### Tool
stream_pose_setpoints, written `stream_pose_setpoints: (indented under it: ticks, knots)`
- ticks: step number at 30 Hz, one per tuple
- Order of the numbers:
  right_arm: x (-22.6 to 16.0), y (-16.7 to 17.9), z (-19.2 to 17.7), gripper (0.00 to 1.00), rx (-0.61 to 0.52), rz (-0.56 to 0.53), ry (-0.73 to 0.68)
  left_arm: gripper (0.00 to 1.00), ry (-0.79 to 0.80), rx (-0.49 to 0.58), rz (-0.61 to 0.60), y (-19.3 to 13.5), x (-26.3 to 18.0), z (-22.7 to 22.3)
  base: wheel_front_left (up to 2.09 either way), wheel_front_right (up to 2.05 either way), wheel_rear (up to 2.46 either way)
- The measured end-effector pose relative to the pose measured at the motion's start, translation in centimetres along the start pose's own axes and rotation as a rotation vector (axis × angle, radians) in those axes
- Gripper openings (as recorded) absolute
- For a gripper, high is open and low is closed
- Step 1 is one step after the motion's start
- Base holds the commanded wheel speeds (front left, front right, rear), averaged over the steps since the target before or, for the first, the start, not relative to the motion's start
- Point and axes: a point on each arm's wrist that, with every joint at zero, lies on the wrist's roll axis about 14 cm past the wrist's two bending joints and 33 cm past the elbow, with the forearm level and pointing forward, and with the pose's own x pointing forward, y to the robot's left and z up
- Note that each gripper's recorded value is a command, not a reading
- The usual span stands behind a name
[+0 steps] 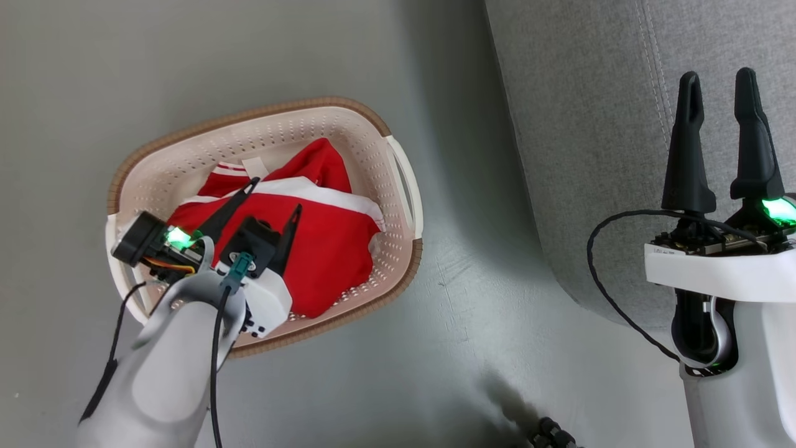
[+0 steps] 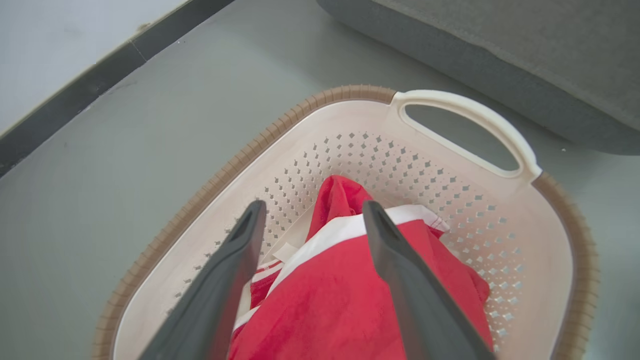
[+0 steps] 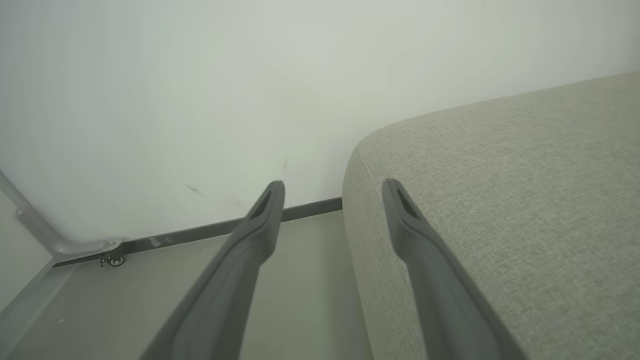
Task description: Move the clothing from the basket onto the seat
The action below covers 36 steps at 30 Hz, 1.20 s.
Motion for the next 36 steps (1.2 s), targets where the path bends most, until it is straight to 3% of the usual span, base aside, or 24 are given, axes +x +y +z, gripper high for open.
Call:
stream_pose_setpoints:
  ticks: [19,36]
  knots:
    - [1.2,-1.2,-1.6,1.0,-0.003,-0.027,0.029,1.0,0.218,0.126,-0.15,-1.5,3.6,-5.0,0.0,0.0,0.0]
    - [1.1,-1.9,-2.6,1.0,-0.006,-0.042,0.06,1.0,0.395,0.194,-0.151,0.1,5.4,-7.9,0.0,0.0,0.0]
